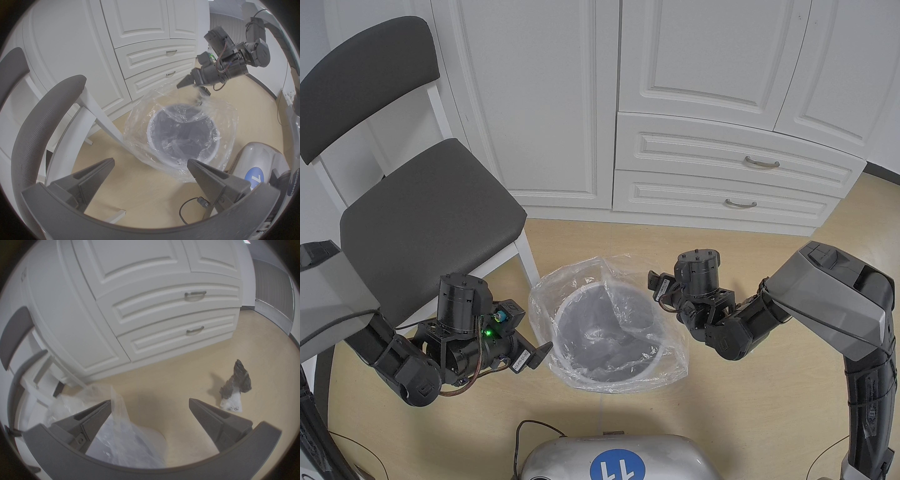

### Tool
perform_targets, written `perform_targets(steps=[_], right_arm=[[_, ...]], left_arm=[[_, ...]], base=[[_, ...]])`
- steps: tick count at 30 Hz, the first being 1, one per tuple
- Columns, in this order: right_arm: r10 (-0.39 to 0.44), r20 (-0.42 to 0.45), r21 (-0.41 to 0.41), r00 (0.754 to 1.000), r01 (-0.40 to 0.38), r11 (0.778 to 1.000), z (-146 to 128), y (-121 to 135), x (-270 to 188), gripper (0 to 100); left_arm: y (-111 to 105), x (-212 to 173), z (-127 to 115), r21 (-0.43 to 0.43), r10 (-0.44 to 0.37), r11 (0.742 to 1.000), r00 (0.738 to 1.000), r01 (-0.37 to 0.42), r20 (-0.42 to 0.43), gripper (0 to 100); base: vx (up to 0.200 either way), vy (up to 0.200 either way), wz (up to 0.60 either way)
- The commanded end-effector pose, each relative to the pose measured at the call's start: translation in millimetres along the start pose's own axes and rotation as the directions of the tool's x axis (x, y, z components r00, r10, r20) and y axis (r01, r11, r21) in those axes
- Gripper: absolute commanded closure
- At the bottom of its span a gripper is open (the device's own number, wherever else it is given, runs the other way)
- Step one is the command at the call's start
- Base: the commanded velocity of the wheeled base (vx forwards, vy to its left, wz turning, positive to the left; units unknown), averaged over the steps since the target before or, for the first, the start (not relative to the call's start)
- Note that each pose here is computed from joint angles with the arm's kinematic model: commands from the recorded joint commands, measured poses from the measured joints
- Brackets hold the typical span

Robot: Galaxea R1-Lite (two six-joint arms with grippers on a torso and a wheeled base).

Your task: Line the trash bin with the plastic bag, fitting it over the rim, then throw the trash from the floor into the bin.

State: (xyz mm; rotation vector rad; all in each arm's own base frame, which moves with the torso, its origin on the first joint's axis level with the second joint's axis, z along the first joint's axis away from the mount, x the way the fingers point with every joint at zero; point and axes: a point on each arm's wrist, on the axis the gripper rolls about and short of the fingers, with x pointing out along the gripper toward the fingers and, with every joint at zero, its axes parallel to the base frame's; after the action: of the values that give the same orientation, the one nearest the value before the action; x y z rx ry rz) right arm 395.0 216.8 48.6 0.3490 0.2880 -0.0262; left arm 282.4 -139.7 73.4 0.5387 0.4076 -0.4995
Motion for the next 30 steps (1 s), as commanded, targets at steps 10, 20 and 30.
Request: perform_targets(steps=[10, 20, 30], right_arm=[[-0.112, -0.033, 0.002, 0.993, 0.112, 0.994, -13, -34, 47, 0], [-0.163, 0.042, 0.133, 0.986, 0.156, 0.979, -30, -29, 78, 0], [-0.107, 0.045, 0.157, 0.993, 0.099, 0.983, -8, -4, 43, 0]], left_arm=[[0, 1, 0, 0.001, 0.002, 1.000, 1.000, -0.002, 0.001, 0], [0, 5, 0, -0.002, 0.005, 1.000, 1.000, -0.005, -0.002, 0], [1, 17, 1, -0.011, 0.049, 0.999, 0.999, -0.050, -0.007, 0]], base=[[0.000, 0.000, 0.00], [0.000, 0.000, 0.00], [0.000, 0.000, 0.00]])
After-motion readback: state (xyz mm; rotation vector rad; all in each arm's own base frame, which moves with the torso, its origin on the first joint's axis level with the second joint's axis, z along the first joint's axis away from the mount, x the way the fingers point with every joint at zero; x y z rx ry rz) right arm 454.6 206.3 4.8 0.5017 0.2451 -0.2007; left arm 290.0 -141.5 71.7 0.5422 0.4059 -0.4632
